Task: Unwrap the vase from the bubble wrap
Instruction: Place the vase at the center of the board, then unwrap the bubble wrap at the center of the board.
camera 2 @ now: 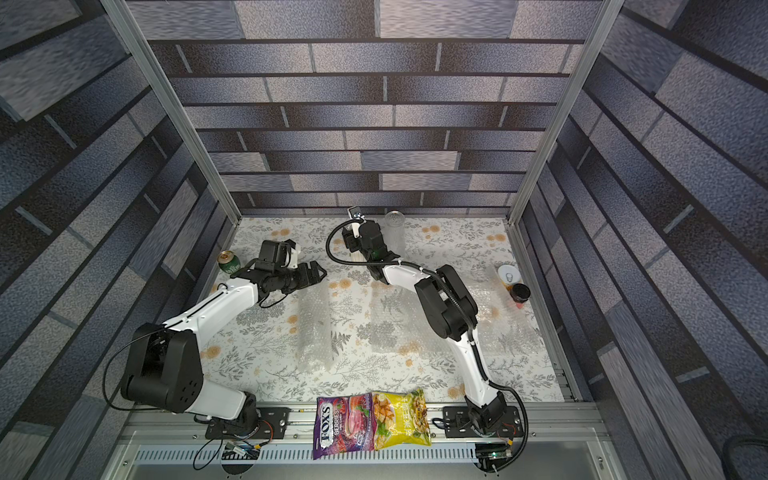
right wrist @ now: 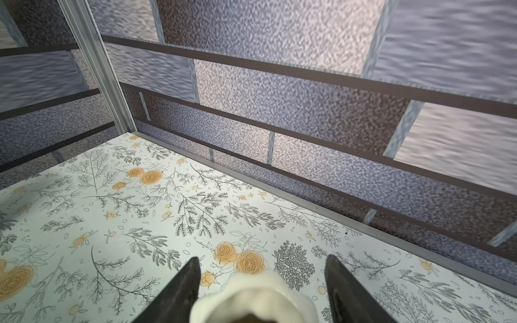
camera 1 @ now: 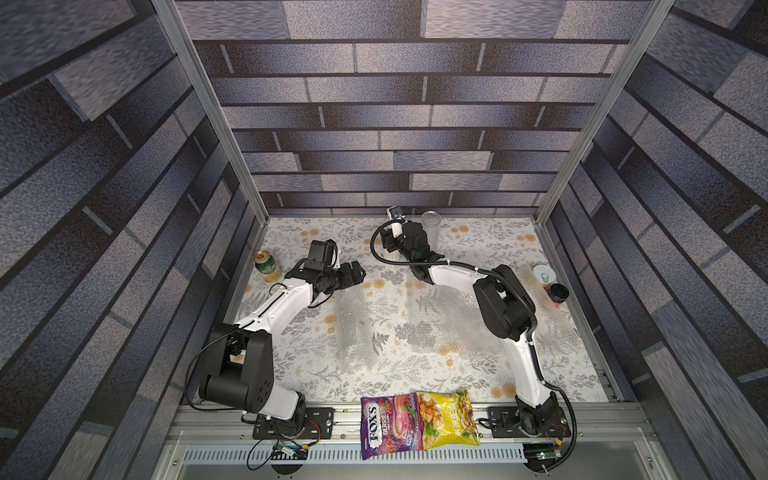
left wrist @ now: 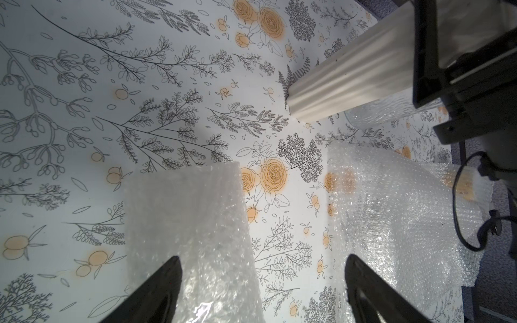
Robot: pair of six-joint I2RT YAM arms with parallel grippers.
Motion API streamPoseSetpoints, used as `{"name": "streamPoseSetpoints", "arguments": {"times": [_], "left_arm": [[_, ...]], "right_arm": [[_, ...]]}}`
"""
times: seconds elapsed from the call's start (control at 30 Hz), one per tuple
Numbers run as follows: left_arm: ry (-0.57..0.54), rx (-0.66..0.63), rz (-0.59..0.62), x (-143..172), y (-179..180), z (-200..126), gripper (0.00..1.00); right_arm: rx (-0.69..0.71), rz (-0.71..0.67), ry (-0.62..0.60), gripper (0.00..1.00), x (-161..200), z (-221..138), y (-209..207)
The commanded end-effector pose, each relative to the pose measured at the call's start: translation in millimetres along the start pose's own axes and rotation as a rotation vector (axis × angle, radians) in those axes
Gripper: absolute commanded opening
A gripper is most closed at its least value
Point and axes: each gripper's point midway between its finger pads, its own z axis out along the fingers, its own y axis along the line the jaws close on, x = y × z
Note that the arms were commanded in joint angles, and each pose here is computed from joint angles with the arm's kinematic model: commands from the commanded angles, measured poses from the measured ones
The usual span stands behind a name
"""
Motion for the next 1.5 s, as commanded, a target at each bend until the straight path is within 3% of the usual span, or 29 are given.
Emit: {"name": "streamPoseSetpoints", "arguments": {"times": [0.0,0.8,0.83,1.03,1.13,1.47], "left_arm": [[-0.018,0.012,0.008,-6.1,-8.2,-10.2,0.92],[-0.036,-0.028,0.003,4.2,1.8,-21.1,0.93],[-0.037,-0.036,-0.002,5.3,3.6,-21.8,0.93],[-0.046,-0.12,-0.043,13.0,23.1,-28.4,0.91],[-0.049,-0.147,-0.081,19.7,34.5,-33.1,0.88],[-0.106,-0.257,-0.235,46.0,78.7,-61.0,0.69]], "right_arm": [[0.009,0.014,-0.05,0.72,-28.6,-10.0,-3.5],[-0.02,-0.024,-0.137,0.76,-95.5,-44.4,-3.9],[-0.023,-0.02,-0.17,0.76,-117.5,-56.9,-5.6],[-0.043,-0.025,-0.165,0.74,-140.9,-99.8,-6.8],[-0.065,-0.039,-0.115,0.71,-142.0,-127.2,-1.9],[-0.237,0.081,0.317,0.55,-78.5,-197.1,41.6]]}}
